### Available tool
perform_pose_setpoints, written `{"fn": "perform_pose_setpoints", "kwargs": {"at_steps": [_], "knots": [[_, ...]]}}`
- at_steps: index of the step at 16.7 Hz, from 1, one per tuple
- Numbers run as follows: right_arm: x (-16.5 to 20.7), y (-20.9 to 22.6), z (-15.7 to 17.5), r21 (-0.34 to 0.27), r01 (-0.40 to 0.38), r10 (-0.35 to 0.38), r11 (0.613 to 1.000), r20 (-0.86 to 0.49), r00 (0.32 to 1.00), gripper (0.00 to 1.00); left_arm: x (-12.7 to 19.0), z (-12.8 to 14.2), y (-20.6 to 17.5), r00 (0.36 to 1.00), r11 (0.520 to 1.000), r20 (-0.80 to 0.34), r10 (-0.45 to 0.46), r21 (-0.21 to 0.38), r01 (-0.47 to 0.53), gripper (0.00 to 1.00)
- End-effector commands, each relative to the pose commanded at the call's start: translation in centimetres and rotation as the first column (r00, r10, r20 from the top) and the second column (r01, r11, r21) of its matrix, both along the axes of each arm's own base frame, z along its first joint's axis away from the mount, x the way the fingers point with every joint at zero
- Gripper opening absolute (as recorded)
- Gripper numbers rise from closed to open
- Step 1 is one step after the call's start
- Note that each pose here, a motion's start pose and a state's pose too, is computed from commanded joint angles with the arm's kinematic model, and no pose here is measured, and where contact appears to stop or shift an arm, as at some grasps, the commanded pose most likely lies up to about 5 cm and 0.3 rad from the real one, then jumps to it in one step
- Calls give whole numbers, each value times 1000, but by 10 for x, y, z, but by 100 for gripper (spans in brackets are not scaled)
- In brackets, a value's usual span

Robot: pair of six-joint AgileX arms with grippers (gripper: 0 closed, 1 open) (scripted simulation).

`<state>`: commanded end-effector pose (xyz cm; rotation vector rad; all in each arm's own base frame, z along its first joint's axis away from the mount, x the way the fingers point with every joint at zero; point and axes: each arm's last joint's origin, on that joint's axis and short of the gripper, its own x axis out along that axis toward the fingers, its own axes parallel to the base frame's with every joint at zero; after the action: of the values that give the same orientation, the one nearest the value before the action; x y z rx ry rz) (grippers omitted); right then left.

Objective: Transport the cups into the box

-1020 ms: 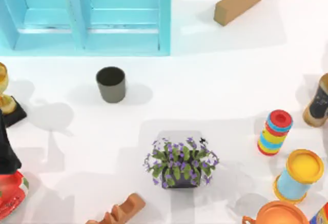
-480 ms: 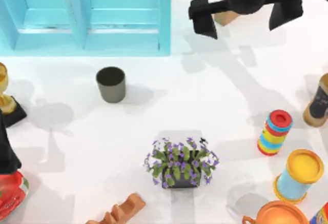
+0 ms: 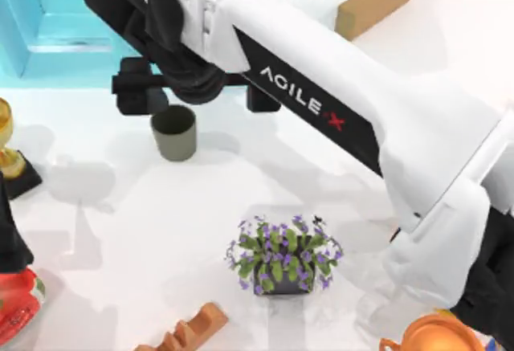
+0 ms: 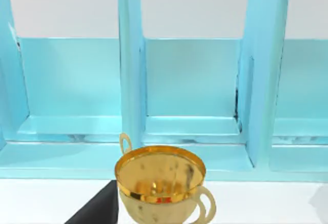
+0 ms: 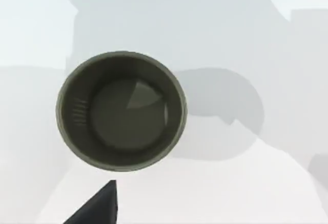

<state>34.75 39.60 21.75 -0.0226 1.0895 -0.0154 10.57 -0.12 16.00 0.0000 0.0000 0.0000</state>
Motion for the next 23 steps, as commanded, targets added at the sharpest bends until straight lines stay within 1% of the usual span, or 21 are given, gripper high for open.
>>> {"fn": "perform_pose_setpoints", "kwargs": {"at_steps": [3,8,10,16,18,21,23], "knots": [[-9,14,-7,28,6,-7,1000,22,1000,100,0,0,0,1000,1000,0,0,0,0,100],[-7,13,-8,26,8,-8,1000,18,1000,100,0,0,0,1000,1000,0,0,0,0,100],[2,13,-20,26,8,-8,1000,18,1000,100,0,0,0,1000,1000,0,0,0,0,100],[36,13,-85,26,8,-9,1000,19,1000,100,0,0,0,1000,1000,0,0,0,0,100],[38,14,-94,28,7,-8,1000,22,1000,100,0,0,0,1000,1000,0,0,0,0,100],[38,14,-94,28,7,-8,1000,22,1000,100,0,0,0,1000,1000,0,0,0,0,100],[38,14,-94,28,7,-8,1000,22,1000,85,0,0,0,1000,1000,0,0,0,0,100]]}}
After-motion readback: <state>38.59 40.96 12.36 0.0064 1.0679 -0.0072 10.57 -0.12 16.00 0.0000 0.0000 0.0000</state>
